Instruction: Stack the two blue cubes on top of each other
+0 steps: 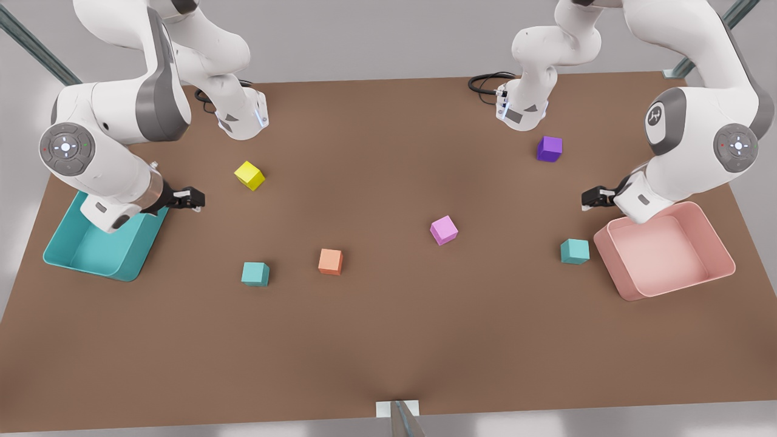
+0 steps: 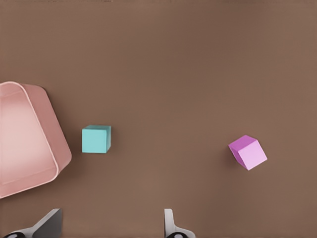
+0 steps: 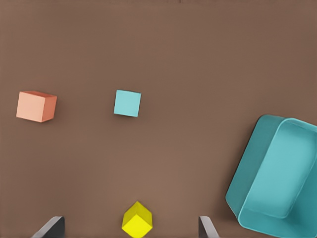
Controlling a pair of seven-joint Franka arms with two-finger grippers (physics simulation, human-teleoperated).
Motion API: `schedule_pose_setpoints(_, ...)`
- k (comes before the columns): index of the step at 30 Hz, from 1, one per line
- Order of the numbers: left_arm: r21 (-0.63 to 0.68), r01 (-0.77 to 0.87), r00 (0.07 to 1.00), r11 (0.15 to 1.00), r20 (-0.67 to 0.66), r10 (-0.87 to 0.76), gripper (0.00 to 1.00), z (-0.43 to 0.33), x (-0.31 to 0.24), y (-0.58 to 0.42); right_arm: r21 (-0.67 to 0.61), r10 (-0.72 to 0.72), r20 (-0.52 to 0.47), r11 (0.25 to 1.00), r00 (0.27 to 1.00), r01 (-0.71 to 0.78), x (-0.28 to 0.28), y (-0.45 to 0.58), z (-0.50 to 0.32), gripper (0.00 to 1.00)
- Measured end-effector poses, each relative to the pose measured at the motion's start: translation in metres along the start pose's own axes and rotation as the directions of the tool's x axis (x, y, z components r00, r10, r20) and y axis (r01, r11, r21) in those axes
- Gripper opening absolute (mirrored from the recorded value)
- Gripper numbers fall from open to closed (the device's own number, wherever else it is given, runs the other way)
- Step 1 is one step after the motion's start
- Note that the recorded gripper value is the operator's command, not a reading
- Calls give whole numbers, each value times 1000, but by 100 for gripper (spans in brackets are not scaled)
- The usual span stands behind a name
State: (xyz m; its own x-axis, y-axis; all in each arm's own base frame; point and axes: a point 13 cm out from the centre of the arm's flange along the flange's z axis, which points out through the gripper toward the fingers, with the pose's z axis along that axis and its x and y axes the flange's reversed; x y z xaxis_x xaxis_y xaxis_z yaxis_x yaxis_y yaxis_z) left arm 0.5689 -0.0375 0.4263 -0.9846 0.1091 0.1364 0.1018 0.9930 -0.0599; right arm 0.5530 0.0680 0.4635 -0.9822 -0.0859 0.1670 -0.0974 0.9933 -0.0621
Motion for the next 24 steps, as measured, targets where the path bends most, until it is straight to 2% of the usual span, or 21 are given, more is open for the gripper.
schedule_pose_setpoints(2, 0, -2, 1000, 1000, 1, 2, 100, 1, -1, 0, 1, 1, -1, 1000, 1000, -1, -4, 0, 2, 100)
schedule_pose_setpoints(4, 0, -2, 1000, 1000, 0, 2, 100, 2, -2, 1, 8, -22, -44, 1000, 999, 23, -27, 19, 31, 100)
schedule_pose_setpoints(6, 0, -3, 1000, 1000, 1, 3, 100, 3, -2, 1, 10, -99, -87, 995, 991, 100, -62, 93, 74, 100)
schedule_pose_setpoints(8, 1, -2, 1000, 1000, 0, 2, 100, 3, -3, 2, -9, -99, -127, 995, 987, 98, -83, 128, 120, 100)
schedule_pose_setpoints(13, 2, -1, 1000, 1000, -7, 1, 100, 4, -1, 4, -66, 51, -203, 996, 978, -66, -98, 118, 219, 100)
schedule_pose_setpoints(18, 5, 4, 1000, 1000, -16, -4, 100, 8, -1, 9, -109, 192, -174, 971, 966, -213, -123, 85, 237, 100)
schedule_pose_setpoints(24, 5, 1, 1000, 1000, -23, -1, 100, 10, 0, 8, -103, 287, -145, 948, 947, -303, -126, 55, 260, 100)
